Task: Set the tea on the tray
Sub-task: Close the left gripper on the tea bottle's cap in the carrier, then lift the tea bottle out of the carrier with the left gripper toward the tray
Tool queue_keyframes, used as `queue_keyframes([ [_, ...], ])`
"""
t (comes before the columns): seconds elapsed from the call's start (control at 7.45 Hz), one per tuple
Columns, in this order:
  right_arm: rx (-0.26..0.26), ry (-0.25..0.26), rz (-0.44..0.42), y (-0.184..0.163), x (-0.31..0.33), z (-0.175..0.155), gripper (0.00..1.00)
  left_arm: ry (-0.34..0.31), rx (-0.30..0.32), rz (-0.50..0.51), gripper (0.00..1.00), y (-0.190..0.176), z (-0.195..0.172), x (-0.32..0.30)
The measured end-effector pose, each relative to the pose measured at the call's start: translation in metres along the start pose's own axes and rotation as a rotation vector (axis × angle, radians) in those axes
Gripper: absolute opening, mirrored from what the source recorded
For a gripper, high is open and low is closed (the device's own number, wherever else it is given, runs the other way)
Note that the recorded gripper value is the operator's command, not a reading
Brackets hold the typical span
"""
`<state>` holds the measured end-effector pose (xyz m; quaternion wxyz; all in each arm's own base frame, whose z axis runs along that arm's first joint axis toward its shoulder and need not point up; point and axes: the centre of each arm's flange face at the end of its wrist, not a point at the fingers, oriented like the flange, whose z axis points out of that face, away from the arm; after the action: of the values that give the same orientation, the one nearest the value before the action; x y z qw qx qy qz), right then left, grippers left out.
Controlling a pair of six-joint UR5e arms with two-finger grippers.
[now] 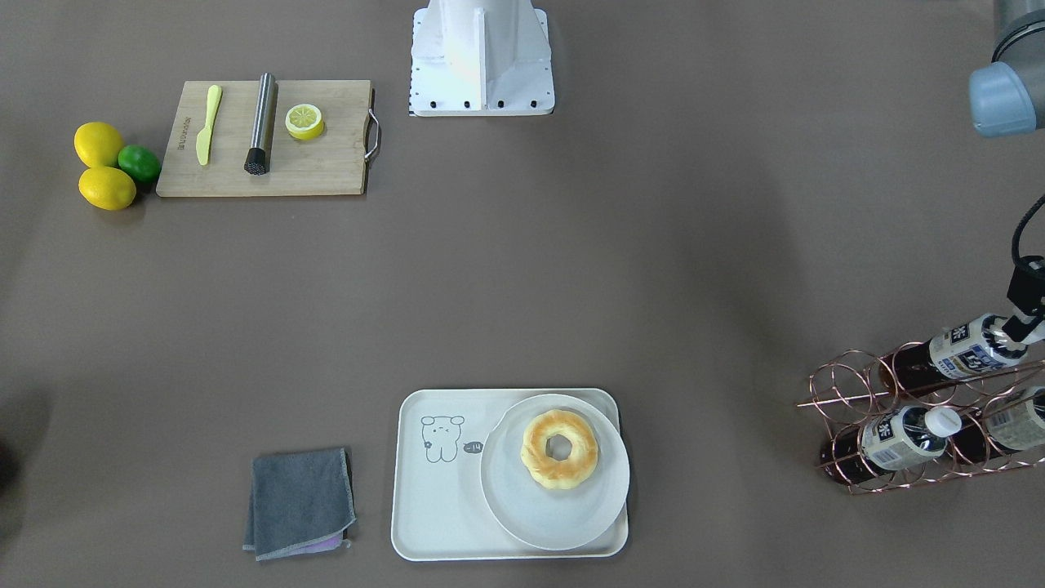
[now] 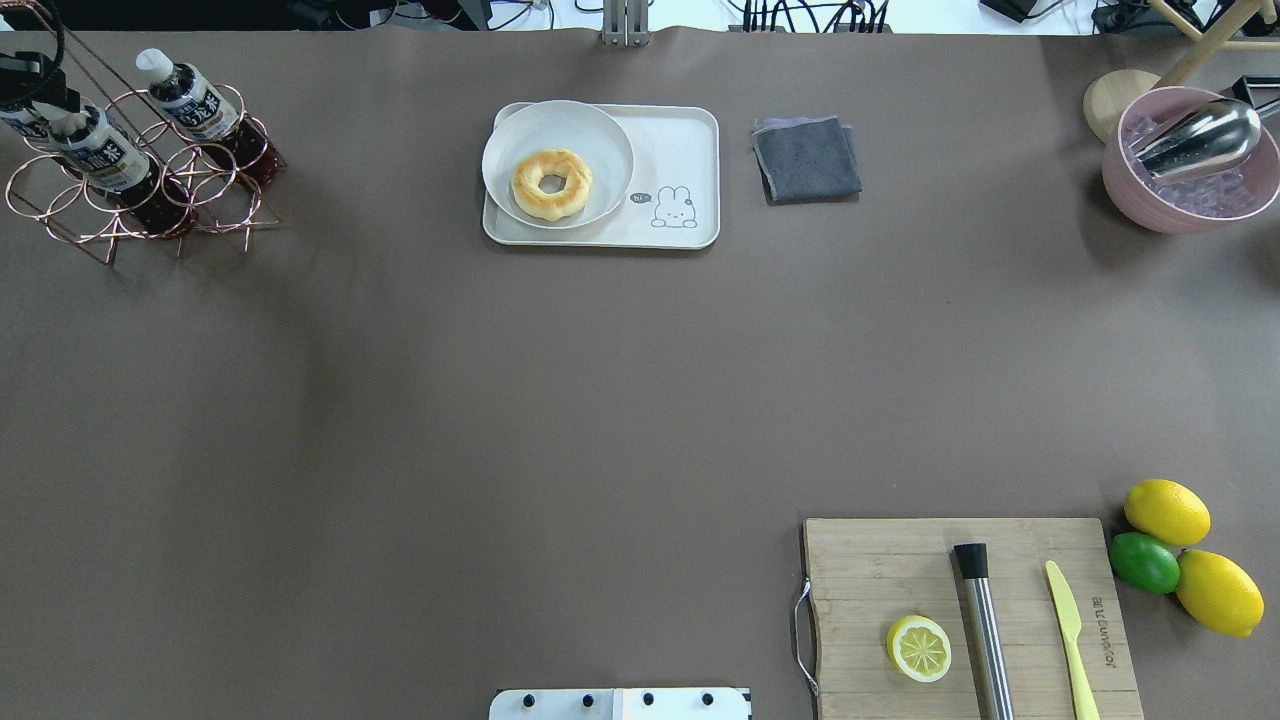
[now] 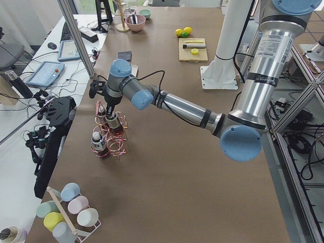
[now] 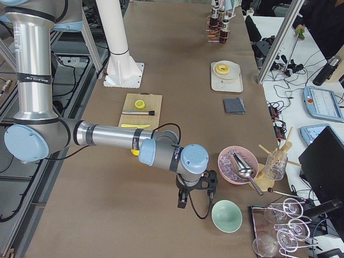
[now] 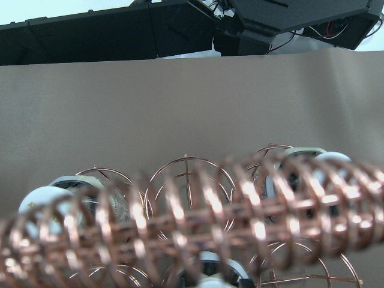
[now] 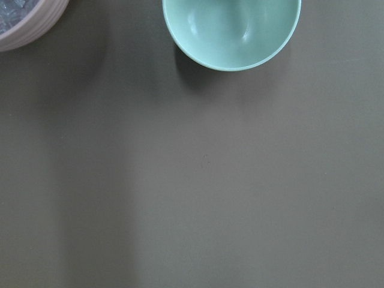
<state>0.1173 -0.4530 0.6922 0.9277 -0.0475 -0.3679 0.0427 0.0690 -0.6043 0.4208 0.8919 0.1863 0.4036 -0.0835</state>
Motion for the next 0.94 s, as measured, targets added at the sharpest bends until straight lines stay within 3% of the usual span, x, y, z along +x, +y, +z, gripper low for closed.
queue_keyframes([
  [0.4, 0.001, -0.001, 0.000, 0.000, 0.000, 0.000, 1.00, -0.047, -0.002, -0.074, 0.00, -0.020, -0.079, 0.027],
  [0.94, 0.006, -0.001, -0.003, -0.002, -0.002, -0.003, 1.00, -0.060, -0.004, -0.095, 0.00, -0.052, -0.133, 0.089],
])
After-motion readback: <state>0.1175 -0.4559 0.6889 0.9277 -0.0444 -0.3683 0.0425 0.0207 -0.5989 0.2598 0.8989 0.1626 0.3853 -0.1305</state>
